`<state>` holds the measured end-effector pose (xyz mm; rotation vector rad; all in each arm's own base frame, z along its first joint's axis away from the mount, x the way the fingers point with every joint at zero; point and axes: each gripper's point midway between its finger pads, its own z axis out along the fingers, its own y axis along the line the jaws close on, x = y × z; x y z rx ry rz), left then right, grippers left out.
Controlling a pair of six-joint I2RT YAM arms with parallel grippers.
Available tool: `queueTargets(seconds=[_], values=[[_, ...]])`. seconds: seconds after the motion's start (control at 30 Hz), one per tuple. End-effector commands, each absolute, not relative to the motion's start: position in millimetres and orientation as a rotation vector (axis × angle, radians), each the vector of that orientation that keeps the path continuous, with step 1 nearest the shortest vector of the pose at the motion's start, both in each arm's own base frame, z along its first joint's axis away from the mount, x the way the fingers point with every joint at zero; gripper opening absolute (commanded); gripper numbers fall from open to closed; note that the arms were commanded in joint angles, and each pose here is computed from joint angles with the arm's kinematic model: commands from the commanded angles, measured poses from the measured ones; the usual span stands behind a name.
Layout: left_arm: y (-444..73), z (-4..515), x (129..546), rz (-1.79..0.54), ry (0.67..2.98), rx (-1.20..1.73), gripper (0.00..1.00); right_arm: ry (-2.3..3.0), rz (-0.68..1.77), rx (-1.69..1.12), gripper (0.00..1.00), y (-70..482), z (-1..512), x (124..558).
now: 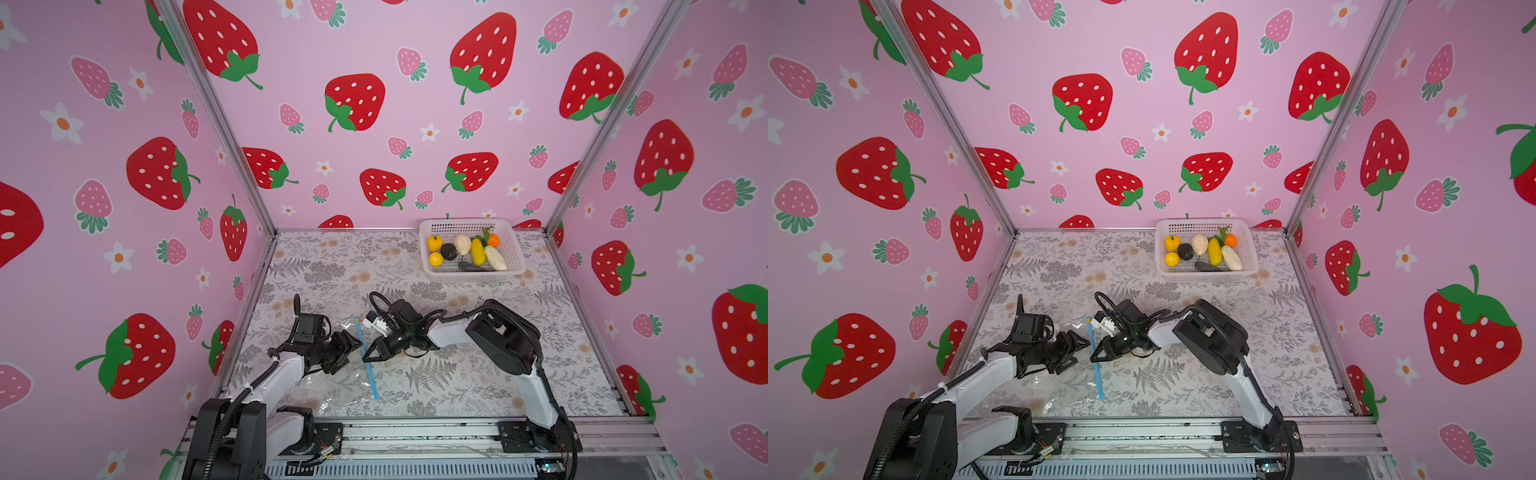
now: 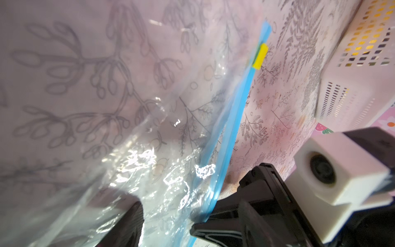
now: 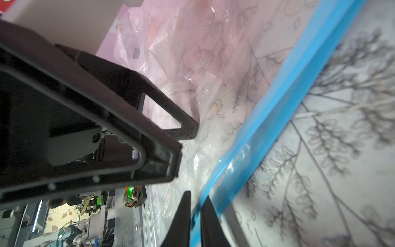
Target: Place the food in the zip-top bag and seal the zipper
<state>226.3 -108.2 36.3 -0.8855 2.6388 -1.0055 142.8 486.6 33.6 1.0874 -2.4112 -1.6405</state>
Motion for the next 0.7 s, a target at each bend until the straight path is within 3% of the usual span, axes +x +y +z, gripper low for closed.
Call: queueTargets(seconds=[0.0, 0.3, 0.67], values=[[-106.1, 33.8, 219.0, -0.993, 2.652, -0.930, 0.73, -2.390, -1.642, 1.121, 0.08, 490.6, 36.3, 139.6], [-106.7, 71.7, 237.4, -1.007, 2.575, -0.862, 0.73, -2.480, -1.637, 1.112, 0.00, 469.6, 43.2, 155.9], [-131.2, 115.4, 273.7, -1.045, 2.534, -0.701, 0.73, -2.646, -1.720, 1.109, 0.00, 423.1, 74.9, 198.4]])
